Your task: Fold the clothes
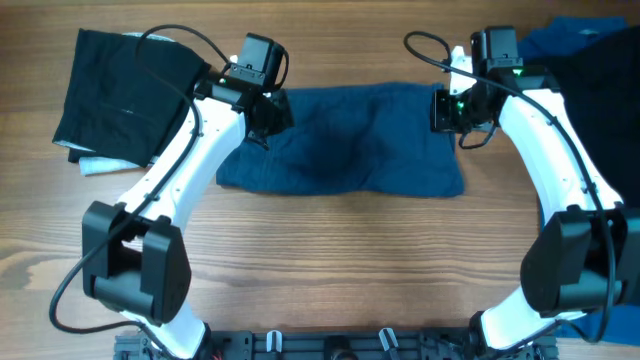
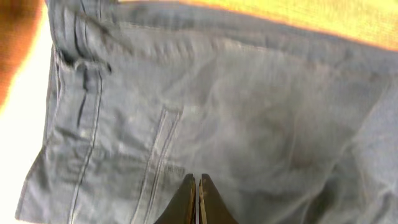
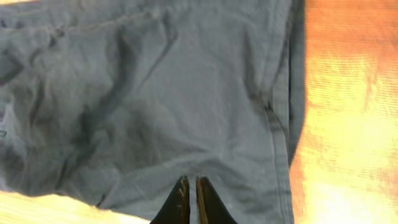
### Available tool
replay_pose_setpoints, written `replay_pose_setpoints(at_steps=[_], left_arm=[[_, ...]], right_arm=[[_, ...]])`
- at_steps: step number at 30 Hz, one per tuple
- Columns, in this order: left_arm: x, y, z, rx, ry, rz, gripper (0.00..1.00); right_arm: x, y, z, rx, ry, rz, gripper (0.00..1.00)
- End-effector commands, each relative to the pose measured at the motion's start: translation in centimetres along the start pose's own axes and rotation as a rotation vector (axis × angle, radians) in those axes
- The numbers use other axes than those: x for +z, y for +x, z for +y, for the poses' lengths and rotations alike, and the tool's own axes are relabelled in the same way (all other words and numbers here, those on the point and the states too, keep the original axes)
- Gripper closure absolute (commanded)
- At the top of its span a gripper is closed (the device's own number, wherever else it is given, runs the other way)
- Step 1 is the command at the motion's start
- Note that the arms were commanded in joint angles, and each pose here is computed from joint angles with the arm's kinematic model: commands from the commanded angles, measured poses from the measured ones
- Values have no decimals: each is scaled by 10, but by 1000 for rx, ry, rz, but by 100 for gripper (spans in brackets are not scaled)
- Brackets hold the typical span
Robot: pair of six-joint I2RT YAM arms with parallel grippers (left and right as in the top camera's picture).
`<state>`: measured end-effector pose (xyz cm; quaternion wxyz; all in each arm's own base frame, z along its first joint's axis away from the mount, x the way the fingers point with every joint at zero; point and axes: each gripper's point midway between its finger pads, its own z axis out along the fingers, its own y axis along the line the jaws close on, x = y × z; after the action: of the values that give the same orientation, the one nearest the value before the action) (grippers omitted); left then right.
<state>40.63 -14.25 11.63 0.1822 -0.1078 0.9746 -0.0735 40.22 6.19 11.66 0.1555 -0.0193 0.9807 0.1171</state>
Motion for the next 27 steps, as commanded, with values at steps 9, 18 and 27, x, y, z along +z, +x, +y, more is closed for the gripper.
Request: replay_pose_setpoints(at_steps=[9, 18, 27], left_arm=[[65, -44, 34, -34, -61, -88, 96], [122, -63, 73, -92, -100, -116, 96], [155, -82, 109, -63, -171, -183, 96]], right_arm=[[61, -56, -2, -128, -47, -162, 96], [145, -66, -40, -118, 68, -182, 89], [176, -52, -55, -107, 105, -139, 87]])
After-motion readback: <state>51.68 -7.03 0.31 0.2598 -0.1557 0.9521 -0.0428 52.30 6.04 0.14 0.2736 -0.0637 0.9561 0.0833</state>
